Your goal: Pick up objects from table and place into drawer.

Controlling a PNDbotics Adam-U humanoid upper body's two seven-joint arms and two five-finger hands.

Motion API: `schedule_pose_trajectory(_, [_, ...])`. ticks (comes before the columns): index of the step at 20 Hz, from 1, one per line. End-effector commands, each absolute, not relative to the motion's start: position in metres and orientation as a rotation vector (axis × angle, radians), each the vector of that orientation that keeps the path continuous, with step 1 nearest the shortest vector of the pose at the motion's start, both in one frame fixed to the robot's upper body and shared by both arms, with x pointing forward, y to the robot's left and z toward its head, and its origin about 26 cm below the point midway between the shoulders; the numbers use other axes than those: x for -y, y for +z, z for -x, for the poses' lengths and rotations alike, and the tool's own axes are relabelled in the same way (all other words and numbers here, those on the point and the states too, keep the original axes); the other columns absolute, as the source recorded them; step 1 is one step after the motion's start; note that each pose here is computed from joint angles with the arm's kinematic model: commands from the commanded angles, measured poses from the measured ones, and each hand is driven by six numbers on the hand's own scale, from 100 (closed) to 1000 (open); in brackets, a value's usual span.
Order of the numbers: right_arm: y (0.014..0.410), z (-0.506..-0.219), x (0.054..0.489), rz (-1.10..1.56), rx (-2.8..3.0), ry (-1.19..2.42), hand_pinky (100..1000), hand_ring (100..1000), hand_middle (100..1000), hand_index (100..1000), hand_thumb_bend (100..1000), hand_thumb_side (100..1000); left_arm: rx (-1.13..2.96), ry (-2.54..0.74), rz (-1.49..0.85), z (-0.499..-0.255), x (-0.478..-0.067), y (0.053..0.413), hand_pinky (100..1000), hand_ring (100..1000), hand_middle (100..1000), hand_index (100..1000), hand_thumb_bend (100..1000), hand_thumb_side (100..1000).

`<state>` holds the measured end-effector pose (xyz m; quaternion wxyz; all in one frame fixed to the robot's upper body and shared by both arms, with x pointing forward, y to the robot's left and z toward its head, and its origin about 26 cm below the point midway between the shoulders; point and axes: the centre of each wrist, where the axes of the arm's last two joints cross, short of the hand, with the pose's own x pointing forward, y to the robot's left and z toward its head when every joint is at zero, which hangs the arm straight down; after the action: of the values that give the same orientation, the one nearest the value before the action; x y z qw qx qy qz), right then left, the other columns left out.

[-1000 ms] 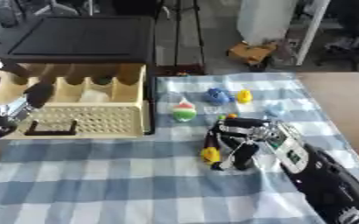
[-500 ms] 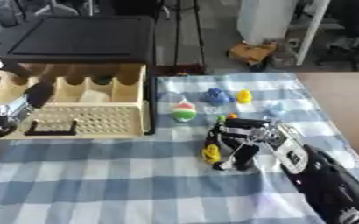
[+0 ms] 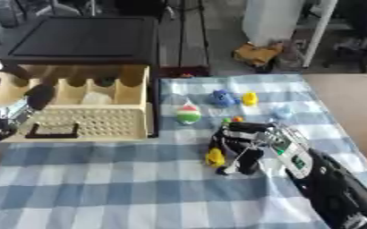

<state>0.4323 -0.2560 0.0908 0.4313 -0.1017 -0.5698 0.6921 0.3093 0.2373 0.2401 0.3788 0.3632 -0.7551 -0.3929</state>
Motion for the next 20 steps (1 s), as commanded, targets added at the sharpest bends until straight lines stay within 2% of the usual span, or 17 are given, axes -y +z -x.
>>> schedule_pose_trajectory(1, [0.0966, -0.4350, 0.2562, 0.283, 1.418, 1.746, 170, 254, 465, 689, 413, 187, 1.965, -1.002, -0.943, -0.3062, -0.2366, 0.2493, 100, 100, 100, 673, 672, 1000])
schedule_pose_trajectory(4, [0.0955, -0.4348, 0.2557, 0.294, 1.426, 1.743, 153, 242, 450, 672, 396, 155, 1.965, -1.001, -0.943, -0.3062, -0.2367, 0.2492, 100, 100, 100, 673, 671, 1000])
schedule_pose_trajectory(7, [0.0942, -0.4346, 0.2556, 0.309, 1.437, 1.737, 127, 223, 428, 650, 331, 100, 1.965, -1.001, -0.943, -0.3062, -0.2367, 0.2492, 100, 100, 100, 673, 670, 1000])
schedule_pose_trajectory(12, [0.0922, -0.4336, 0.2567, 0.331, 1.459, 1.726, 127, 223, 412, 628, 264, 100, 1.966, -1.001, -0.943, -0.3062, -0.2368, 0.2493, 100, 100, 100, 673, 670, 1000])
schedule_pose_trajectory(13, [0.0920, -0.4335, 0.2571, 0.334, 1.462, 1.722, 129, 238, 405, 619, 180, 100, 1.966, -1.001, -0.943, -0.3062, -0.2368, 0.2492, 100, 100, 100, 673, 670, 1000])
schedule_pose_trajectory(15, [0.0916, -0.4334, 0.2579, 0.343, 1.466, 1.713, 131, 258, 400, 611, 100, 100, 1.965, -1.001, -0.944, -0.3061, -0.2369, 0.2492, 100, 100, 100, 673, 670, 1000])
schedule_pose_trajectory(20, [0.0905, -0.4331, 0.2589, 0.360, 1.470, 1.693, 129, 283, 378, 580, 100, 100, 1.965, -1.000, -0.944, -0.3061, -0.2371, 0.2492, 100, 100, 100, 673, 669, 1000])
